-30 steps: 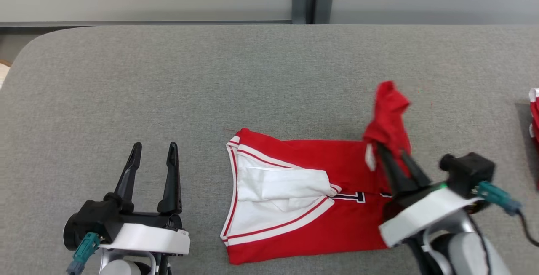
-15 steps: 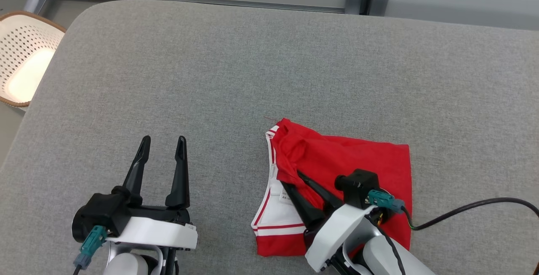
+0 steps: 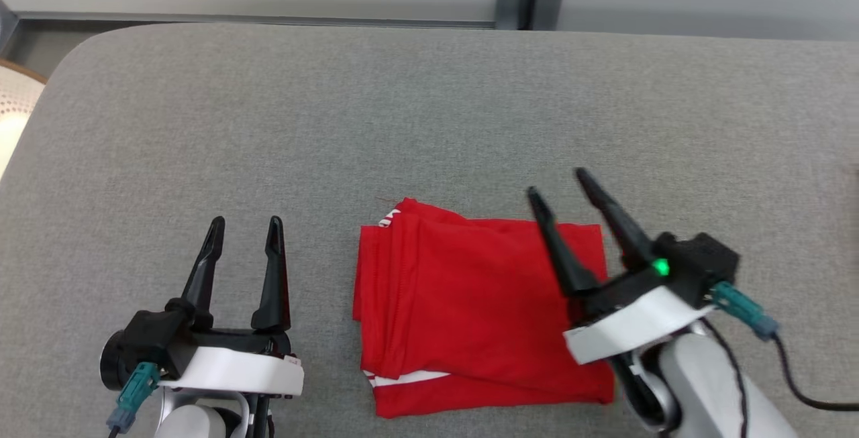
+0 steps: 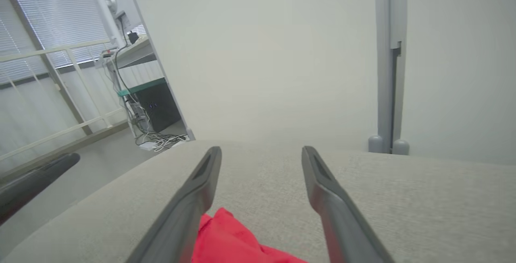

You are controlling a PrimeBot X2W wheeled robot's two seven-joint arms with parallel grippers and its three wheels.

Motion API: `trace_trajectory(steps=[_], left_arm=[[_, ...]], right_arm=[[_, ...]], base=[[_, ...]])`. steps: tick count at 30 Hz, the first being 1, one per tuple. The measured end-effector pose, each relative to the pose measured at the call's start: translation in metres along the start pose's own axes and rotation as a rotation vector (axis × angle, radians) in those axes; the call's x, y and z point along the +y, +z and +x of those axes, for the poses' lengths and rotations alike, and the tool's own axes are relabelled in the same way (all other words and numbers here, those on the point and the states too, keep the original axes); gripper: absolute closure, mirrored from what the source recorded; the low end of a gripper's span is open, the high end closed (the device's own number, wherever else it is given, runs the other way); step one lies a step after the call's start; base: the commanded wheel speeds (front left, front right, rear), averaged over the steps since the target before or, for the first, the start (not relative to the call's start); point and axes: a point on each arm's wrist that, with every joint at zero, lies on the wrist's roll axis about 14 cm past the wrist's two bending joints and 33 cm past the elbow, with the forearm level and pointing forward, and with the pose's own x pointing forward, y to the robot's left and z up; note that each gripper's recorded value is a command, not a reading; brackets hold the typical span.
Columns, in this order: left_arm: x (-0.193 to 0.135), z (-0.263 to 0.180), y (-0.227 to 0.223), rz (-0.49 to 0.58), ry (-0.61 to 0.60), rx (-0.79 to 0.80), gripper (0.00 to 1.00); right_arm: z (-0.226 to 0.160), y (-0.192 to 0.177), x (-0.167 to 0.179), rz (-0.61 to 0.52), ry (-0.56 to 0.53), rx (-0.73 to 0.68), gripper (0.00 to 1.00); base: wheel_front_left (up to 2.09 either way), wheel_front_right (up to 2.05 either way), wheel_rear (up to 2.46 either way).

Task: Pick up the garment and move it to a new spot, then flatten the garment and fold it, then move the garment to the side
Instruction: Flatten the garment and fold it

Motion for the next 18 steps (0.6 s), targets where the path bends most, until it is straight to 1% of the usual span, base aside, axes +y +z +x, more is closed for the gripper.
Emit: trace_trajectory(steps=[4,8,11,18], left_arm=[[-0.009,0.003,-0.001,-0.002,-0.033,-0.001,0.00],[-0.017,0.005,-0.002,-0.004,-0.065,0.001,0.00],[-0.022,0.007,-0.002,0.000,-0.089,0.002,0.00],[-0.027,0.003,-0.006,0.005,-0.110,0.017,0.00]], right_arm=[[-0.039,0.018,-0.062,-0.081,-0.196,-0.029,0.00],[-0.087,0.030,-0.103,-0.139,-0.361,-0.030,0.00],[-0.109,0.034,-0.112,-0.151,-0.424,-0.024,0.00],[-0.127,0.045,-0.109,-0.159,-0.468,-0.034,0.00]], base=[[0.00,0.00,0.00],[0.00,0.00,0.00],[0.00,0.00,0.00],[0.00,0.00,0.00]])
